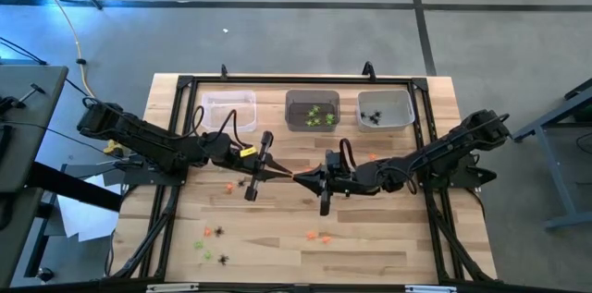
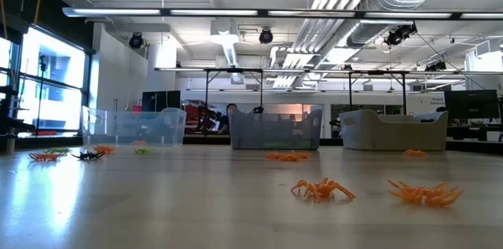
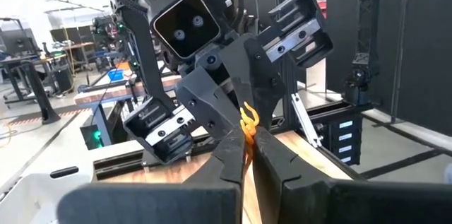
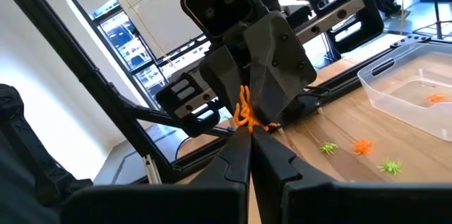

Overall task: Sort Halloween decoration
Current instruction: Put the orange spider into the transparent bin

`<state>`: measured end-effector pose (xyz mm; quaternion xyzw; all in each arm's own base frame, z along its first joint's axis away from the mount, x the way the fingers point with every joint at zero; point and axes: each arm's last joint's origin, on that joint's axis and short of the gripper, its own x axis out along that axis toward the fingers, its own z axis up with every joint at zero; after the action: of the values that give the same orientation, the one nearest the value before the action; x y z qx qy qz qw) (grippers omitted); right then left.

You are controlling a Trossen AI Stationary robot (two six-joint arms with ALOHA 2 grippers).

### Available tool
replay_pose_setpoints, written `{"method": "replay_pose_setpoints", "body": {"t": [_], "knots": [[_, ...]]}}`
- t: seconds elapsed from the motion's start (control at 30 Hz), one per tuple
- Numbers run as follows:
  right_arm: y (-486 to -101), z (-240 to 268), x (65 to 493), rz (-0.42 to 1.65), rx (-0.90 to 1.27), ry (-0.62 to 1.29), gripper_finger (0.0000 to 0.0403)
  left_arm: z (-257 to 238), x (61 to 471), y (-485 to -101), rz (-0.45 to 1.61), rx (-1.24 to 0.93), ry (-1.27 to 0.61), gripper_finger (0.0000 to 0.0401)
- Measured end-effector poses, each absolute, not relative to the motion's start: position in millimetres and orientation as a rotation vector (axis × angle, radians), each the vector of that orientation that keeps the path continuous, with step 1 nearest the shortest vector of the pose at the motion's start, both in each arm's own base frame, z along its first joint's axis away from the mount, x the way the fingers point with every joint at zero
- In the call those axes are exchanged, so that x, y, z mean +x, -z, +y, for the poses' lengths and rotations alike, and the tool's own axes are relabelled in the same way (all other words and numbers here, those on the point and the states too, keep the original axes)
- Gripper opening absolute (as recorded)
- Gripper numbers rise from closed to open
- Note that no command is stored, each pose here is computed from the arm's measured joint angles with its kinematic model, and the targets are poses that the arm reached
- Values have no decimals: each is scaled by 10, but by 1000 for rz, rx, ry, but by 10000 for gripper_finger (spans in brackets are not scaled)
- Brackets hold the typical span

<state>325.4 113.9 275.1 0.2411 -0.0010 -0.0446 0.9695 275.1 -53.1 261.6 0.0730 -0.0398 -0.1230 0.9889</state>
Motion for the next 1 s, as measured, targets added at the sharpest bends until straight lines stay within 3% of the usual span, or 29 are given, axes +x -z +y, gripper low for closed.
{"method": "replay_pose_setpoints", "body": {"t": [0.23, 0.67, 1.0], "knots": [[-2749, 1122, 3243, 5, 449, 133, 16, -521, 2724, -2623, -53, 148, 235, 1], [-2858, 978, 3022, 82, 368, 369, 159, -454, 2515, -2721, 58, 155, 142, 0], [-2663, 821, 2743, 343, 501, 552, 160, -153, 1963, -2739, 378, 163, -133, 0]]}}
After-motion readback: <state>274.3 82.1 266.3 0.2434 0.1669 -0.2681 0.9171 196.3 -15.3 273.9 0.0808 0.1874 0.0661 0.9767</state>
